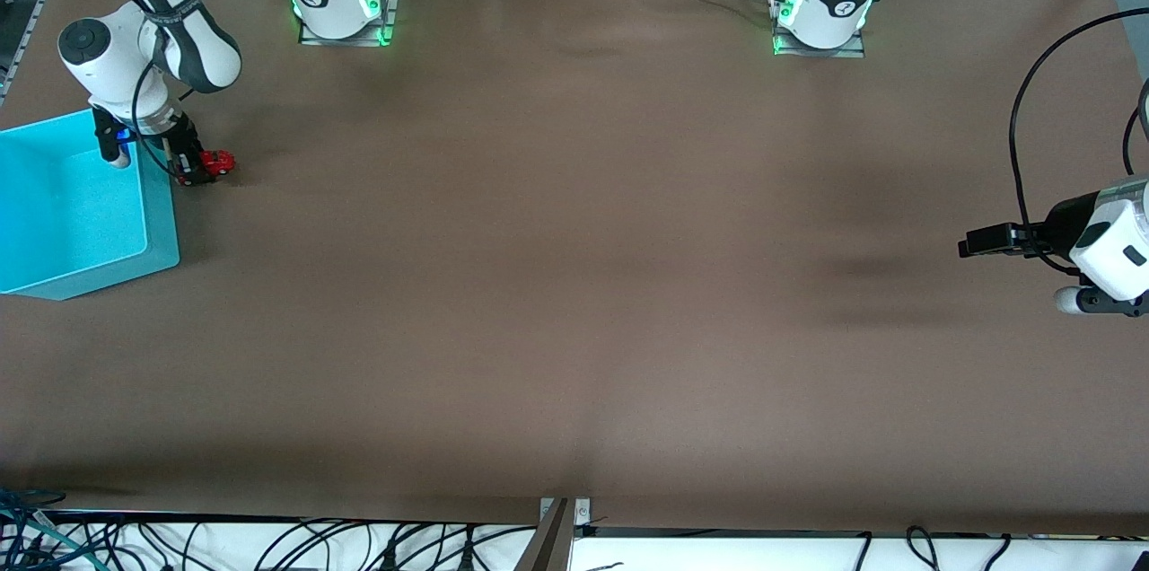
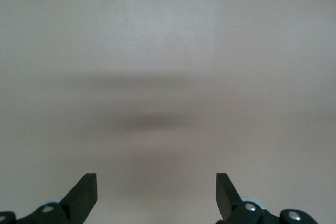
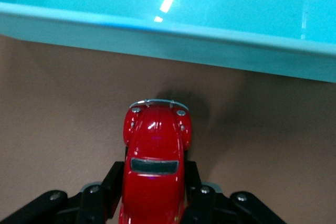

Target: Wind red beetle toy and store in blue box

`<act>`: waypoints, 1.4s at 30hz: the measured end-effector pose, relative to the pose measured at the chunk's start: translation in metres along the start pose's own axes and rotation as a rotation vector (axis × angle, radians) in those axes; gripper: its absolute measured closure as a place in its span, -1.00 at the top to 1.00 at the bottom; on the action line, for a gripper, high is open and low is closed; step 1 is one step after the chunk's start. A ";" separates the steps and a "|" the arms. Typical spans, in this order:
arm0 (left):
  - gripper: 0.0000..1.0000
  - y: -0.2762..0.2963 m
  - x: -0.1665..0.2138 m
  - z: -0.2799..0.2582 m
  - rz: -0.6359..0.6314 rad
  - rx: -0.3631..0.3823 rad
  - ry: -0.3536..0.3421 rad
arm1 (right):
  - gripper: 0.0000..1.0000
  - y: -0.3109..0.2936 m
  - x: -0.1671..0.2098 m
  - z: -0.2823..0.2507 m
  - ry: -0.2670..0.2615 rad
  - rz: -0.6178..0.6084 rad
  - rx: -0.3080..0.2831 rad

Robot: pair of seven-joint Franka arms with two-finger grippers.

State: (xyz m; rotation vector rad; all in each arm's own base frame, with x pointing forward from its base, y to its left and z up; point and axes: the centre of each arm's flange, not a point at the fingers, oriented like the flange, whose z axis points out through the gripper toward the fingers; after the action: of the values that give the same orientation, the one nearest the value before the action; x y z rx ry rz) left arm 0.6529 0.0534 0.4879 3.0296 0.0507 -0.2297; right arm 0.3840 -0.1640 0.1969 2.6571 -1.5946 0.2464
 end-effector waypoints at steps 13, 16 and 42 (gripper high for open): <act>1.00 0.000 0.000 0.000 0.001 0.000 0.000 | 0.05 -0.031 -0.012 -0.028 -0.057 -0.191 -0.018; 1.00 0.000 0.000 0.000 0.002 0.000 0.000 | 0.05 -0.037 -0.010 -0.033 -0.063 -0.273 -0.051; 1.00 0.001 0.000 0.000 0.004 0.000 0.000 | 0.05 -0.068 0.088 -0.131 -0.183 -0.949 -0.170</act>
State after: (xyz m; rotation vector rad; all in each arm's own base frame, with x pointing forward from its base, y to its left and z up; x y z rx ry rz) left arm 0.6531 0.0520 0.4879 3.0290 0.0441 -0.2299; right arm 0.4692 -0.1943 0.3429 2.9787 -0.2130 -0.1628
